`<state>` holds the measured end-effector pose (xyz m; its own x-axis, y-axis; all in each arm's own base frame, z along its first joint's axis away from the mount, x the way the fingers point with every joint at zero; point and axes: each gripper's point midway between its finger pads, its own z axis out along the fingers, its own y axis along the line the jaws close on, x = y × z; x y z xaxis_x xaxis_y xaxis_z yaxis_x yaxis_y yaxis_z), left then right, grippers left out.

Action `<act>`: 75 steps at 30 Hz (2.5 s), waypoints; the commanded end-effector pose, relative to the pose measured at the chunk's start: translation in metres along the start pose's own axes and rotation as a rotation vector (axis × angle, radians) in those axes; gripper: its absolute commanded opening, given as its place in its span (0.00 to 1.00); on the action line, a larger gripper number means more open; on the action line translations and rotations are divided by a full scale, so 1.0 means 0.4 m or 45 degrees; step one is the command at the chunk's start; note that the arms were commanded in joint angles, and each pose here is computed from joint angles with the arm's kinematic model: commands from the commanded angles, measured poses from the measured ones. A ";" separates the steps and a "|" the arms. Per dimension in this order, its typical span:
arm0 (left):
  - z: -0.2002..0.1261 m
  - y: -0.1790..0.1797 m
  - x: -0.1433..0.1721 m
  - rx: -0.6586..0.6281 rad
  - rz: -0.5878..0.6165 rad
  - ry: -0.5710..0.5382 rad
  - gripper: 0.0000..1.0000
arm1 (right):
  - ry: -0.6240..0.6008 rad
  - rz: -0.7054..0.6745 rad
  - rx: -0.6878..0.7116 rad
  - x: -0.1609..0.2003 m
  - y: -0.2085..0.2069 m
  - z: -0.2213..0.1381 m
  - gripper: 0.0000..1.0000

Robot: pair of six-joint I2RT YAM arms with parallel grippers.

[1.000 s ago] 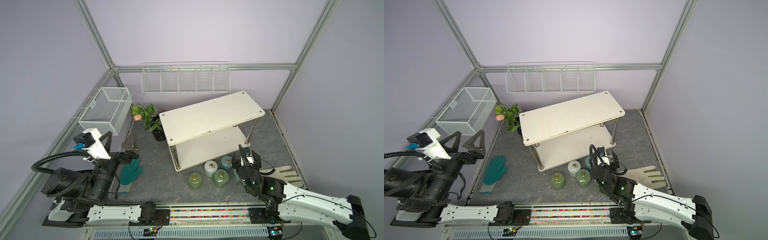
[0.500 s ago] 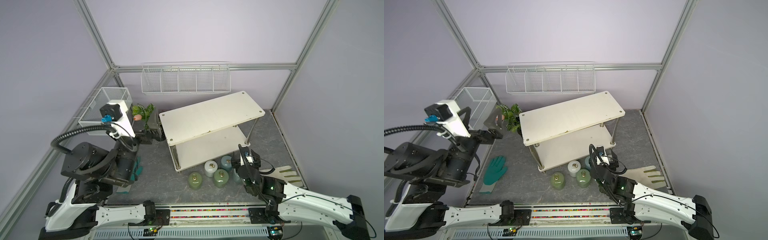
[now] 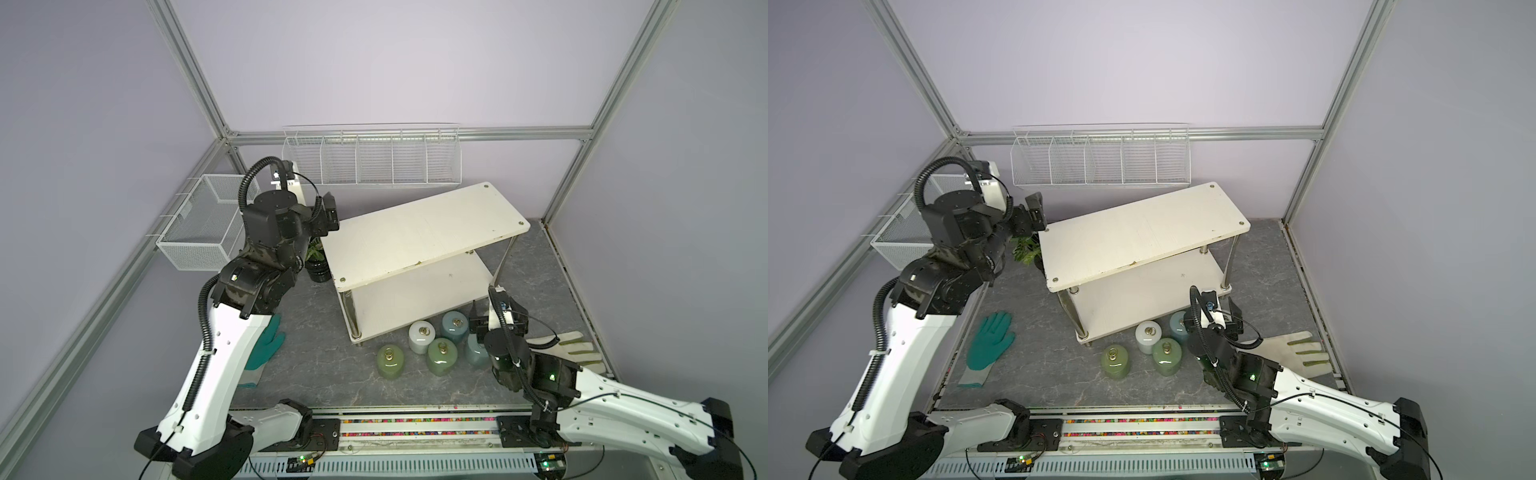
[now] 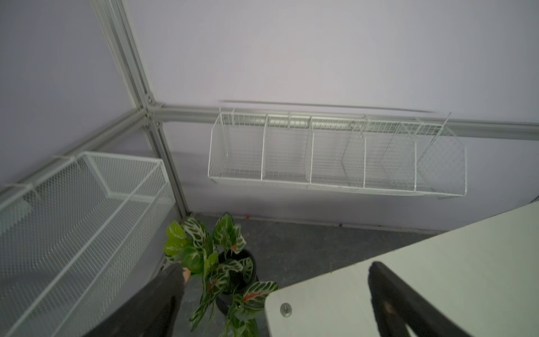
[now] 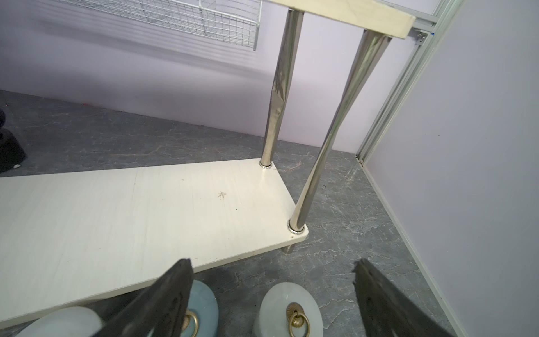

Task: Remove the tea canisters from the shelf
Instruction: Reset both arms

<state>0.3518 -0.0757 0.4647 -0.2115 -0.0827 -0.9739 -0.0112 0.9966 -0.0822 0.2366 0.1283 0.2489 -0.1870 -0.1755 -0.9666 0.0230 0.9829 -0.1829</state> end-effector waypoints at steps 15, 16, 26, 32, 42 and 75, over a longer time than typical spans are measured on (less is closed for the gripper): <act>0.063 0.185 0.247 -0.207 -0.354 0.176 1.00 | 0.087 0.005 0.053 0.037 -0.028 0.053 0.89; 0.070 0.193 0.273 -0.220 -0.365 0.198 1.00 | 0.096 0.011 0.061 0.036 -0.033 0.057 0.89; 0.102 0.238 0.398 -0.260 -0.434 0.288 1.00 | 0.239 0.069 0.173 0.074 -0.123 0.109 0.89; 0.102 0.255 0.452 -0.283 -0.460 0.309 1.00 | 0.420 0.202 0.333 0.168 -0.237 0.140 0.89; 0.124 0.279 0.529 -0.320 -0.459 0.331 1.00 | 0.537 0.328 0.360 0.268 -0.310 0.240 0.89; 0.113 0.459 0.635 -0.588 -0.278 -0.106 1.00 | 0.194 0.271 0.237 0.349 -0.348 0.433 0.89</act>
<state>0.3375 0.0784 0.1626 -0.1988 -0.3267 -0.9240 -0.4829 0.8531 -0.1977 0.3719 -0.0474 0.1006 -0.3339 0.0923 -0.9381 0.2780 0.9606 -0.0045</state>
